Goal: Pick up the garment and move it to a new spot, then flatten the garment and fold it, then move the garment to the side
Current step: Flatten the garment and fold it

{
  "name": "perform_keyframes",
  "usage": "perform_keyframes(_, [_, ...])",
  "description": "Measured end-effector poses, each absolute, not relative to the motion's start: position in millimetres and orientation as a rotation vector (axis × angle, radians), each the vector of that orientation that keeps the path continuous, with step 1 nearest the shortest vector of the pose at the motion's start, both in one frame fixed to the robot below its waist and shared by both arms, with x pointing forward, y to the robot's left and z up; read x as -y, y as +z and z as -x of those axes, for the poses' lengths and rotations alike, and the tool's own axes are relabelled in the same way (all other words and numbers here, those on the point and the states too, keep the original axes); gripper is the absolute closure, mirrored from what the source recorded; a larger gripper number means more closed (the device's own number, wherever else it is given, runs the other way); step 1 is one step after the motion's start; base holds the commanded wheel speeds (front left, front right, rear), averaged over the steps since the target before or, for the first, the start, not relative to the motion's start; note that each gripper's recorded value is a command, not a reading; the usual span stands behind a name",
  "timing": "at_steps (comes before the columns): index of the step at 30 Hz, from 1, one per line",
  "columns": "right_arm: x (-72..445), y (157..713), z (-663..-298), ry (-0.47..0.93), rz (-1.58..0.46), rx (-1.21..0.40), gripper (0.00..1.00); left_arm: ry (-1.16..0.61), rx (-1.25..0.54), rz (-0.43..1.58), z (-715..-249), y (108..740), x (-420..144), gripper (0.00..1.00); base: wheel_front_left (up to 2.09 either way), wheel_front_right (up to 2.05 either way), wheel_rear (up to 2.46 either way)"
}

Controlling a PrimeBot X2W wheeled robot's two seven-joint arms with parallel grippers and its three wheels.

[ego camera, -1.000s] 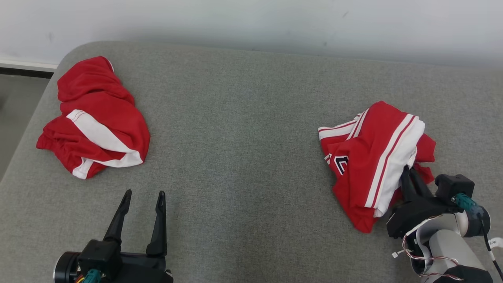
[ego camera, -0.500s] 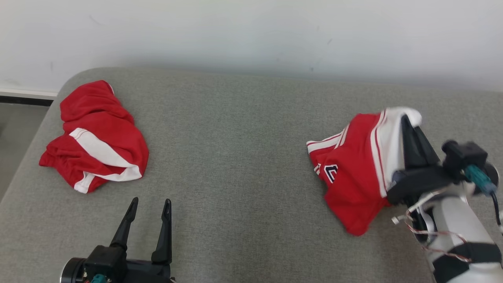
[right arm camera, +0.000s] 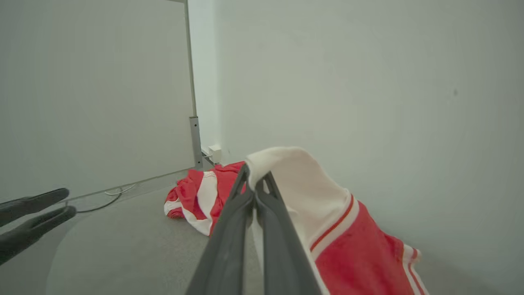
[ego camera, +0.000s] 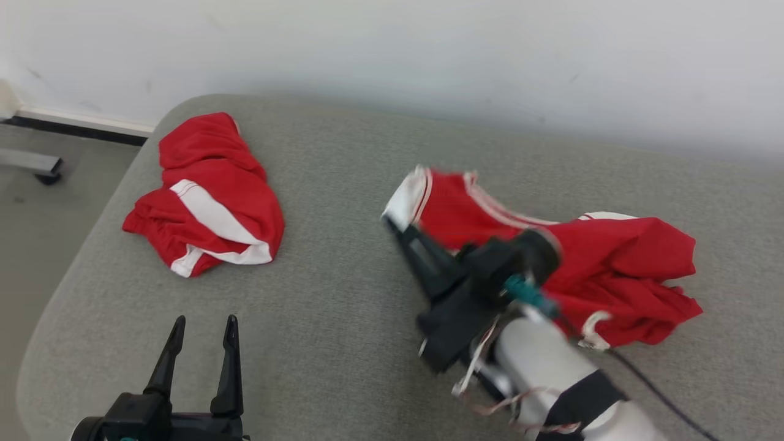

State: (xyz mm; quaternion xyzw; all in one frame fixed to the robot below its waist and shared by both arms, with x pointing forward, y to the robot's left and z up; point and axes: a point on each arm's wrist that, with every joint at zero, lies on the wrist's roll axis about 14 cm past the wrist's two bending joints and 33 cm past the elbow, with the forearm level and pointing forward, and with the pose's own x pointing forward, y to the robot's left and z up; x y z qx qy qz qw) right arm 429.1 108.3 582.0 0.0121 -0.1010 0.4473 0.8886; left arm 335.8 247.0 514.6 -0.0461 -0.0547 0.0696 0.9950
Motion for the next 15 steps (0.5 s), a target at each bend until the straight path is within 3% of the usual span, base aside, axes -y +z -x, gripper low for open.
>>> perform_keyframes(5, [-148,522,-379,1.105,-0.003,0.039,1.00,0.182,0.111,0.084,-326,515,-258,0.00,0.00,0.00,0.00])
perform_keyframes(11, [-152,450,-338,1.195,0.035,-0.188,1.00,0.212,0.082,0.089,-320,507,-266,0.00,0.00,0.00,0.00])
perform_keyframes(12, [-149,440,-334,1.194,0.028,-0.225,0.90,0.214,0.077,0.090,-320,505,-266,0.00,0.00,0.00,0.00])
perform_keyframes(13, [-148,434,-331,1.193,0.024,-0.250,0.38,0.215,0.073,0.092,-320,504,-266,0.00,0.00,0.00,0.00])
perform_keyframes(14, [-147,432,-330,1.194,0.023,-0.261,0.00,0.215,0.070,0.093,-321,503,-266,0.00,0.00,0.00,0.00])
perform_keyframes(15, [-147,432,-330,1.192,0.017,-0.265,0.00,0.213,0.069,0.094,-322,502,-265,0.00,0.00,0.00,0.00])
